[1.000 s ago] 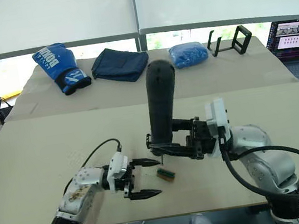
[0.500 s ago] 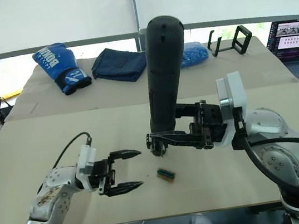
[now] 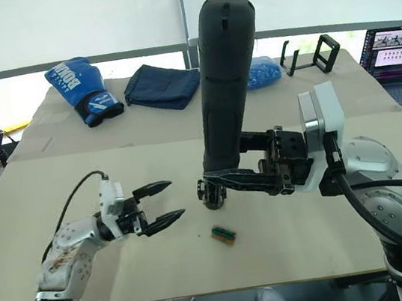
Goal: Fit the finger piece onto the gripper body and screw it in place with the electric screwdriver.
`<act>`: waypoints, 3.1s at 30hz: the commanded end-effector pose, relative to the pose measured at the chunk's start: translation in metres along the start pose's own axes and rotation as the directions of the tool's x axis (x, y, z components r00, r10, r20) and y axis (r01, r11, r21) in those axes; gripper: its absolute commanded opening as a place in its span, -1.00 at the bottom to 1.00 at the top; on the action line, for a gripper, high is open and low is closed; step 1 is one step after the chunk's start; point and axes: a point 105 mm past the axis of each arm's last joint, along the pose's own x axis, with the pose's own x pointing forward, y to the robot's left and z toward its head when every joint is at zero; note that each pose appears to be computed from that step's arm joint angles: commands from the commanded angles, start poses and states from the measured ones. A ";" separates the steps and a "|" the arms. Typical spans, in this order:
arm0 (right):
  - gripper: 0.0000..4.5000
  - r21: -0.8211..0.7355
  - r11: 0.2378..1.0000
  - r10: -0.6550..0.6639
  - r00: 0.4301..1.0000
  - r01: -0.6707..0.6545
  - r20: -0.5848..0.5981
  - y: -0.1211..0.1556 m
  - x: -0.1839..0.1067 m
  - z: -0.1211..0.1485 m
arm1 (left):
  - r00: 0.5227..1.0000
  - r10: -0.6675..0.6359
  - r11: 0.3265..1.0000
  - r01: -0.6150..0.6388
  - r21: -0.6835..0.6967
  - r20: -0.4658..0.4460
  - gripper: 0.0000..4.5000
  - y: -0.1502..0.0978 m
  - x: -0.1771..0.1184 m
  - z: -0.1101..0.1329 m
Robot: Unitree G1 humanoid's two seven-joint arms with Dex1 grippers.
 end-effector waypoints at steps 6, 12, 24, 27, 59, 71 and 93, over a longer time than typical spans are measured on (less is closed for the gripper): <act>-0.14 -0.058 0.998 0.014 1.000 -0.013 0.028 0.004 -0.002 0.012 | 0.995 -0.012 0.998 0.017 0.056 -0.098 0.97 0.001 0.037 -0.019; -0.14 -0.062 0.998 0.001 1.000 0.000 0.022 0.005 -0.002 0.011 | 0.995 0.001 0.999 0.003 0.037 -0.096 0.97 -0.002 0.055 -0.024; -0.14 -0.064 0.998 -0.017 1.000 0.018 0.016 0.004 -0.001 0.008 | 0.996 -0.020 0.998 0.025 0.063 -0.090 0.97 -0.011 0.077 -0.020; -0.14 -0.065 0.998 -0.019 1.000 0.020 0.014 0.004 -0.001 0.008 | 0.994 -0.024 0.997 0.031 0.065 -0.103 0.97 -0.011 0.077 -0.021; -0.14 -0.052 0.998 -0.030 0.999 0.028 -0.021 0.006 -0.004 0.005 | 0.961 -0.241 0.961 0.255 0.105 -0.136 0.25 0.010 0.081 -0.032; -0.14 -0.051 0.998 -0.030 0.999 0.029 -0.011 0.002 -0.003 0.006 | 0.979 -0.168 0.978 0.180 0.101 -0.118 0.99 -0.001 0.068 -0.036; -0.14 -0.045 0.999 -0.021 1.000 0.021 -0.013 0.004 -0.003 0.005 | 0.992 -0.043 0.992 0.057 0.110 -0.122 0.99 -0.023 0.082 -0.040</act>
